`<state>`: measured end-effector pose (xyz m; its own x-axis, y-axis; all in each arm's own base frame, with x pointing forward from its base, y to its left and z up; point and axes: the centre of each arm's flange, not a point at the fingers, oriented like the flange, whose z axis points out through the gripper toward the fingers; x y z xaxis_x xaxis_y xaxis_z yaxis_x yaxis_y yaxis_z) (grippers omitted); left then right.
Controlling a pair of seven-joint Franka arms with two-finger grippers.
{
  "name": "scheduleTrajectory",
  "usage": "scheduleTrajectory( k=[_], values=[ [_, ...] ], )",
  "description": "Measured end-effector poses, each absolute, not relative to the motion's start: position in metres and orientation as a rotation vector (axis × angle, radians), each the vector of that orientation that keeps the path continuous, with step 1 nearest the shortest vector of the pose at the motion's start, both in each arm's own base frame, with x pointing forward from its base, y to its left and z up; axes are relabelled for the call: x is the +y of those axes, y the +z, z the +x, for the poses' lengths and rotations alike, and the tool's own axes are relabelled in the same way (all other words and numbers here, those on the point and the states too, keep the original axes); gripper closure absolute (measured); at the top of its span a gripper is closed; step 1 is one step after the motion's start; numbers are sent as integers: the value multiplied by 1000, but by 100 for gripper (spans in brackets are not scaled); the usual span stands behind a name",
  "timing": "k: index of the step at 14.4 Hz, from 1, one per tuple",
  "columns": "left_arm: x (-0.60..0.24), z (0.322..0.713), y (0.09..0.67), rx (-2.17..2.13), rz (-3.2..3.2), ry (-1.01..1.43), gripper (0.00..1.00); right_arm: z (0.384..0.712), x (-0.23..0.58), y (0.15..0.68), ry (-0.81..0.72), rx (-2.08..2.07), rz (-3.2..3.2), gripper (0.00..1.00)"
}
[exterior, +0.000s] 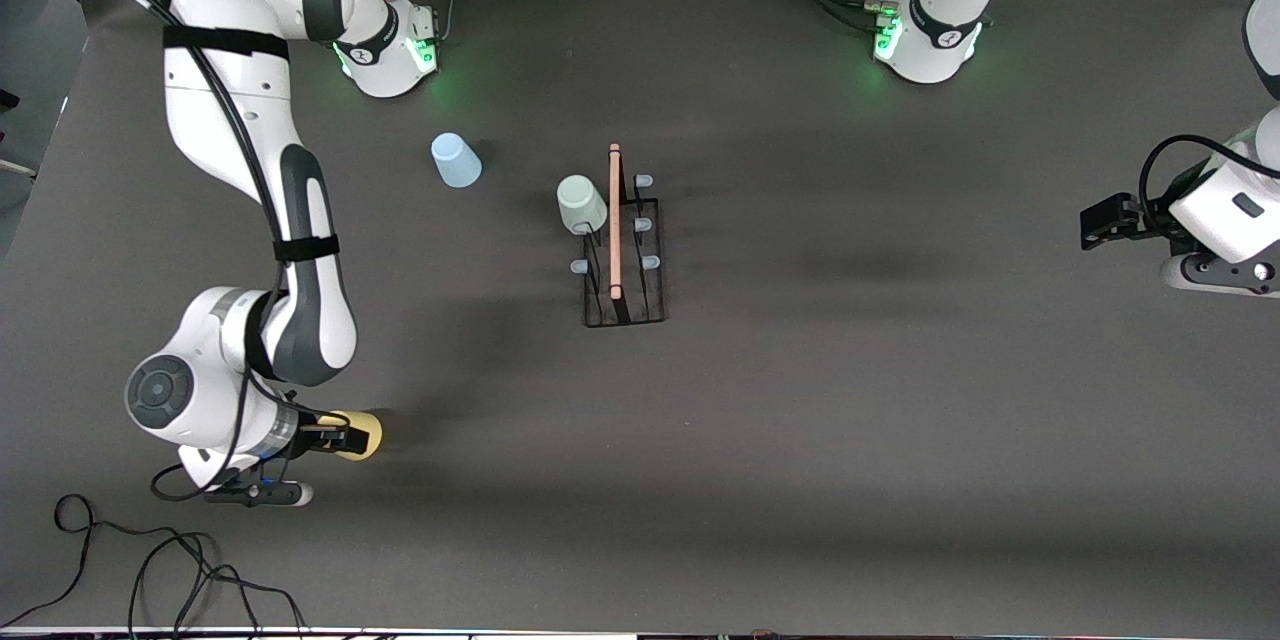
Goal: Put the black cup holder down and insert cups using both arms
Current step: 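Close the right gripper around the yellow cup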
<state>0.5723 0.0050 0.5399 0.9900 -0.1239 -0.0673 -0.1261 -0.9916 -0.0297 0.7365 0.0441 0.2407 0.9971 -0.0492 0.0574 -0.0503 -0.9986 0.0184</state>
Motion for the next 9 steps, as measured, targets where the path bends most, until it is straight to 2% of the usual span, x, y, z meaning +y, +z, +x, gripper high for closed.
scheduleTrajectory(
  k=[5,8,9],
  values=[
    [5,572,540,195,-3100,102,0,726,39,217,20,-95,3117,0],
    [5,572,540,195,-3100,102,0,723,38,213,-11,-65,3119,11],
    [5,572,540,195,-3100,102,0,721,38,213,-30,-55,3122,23]
  ],
)
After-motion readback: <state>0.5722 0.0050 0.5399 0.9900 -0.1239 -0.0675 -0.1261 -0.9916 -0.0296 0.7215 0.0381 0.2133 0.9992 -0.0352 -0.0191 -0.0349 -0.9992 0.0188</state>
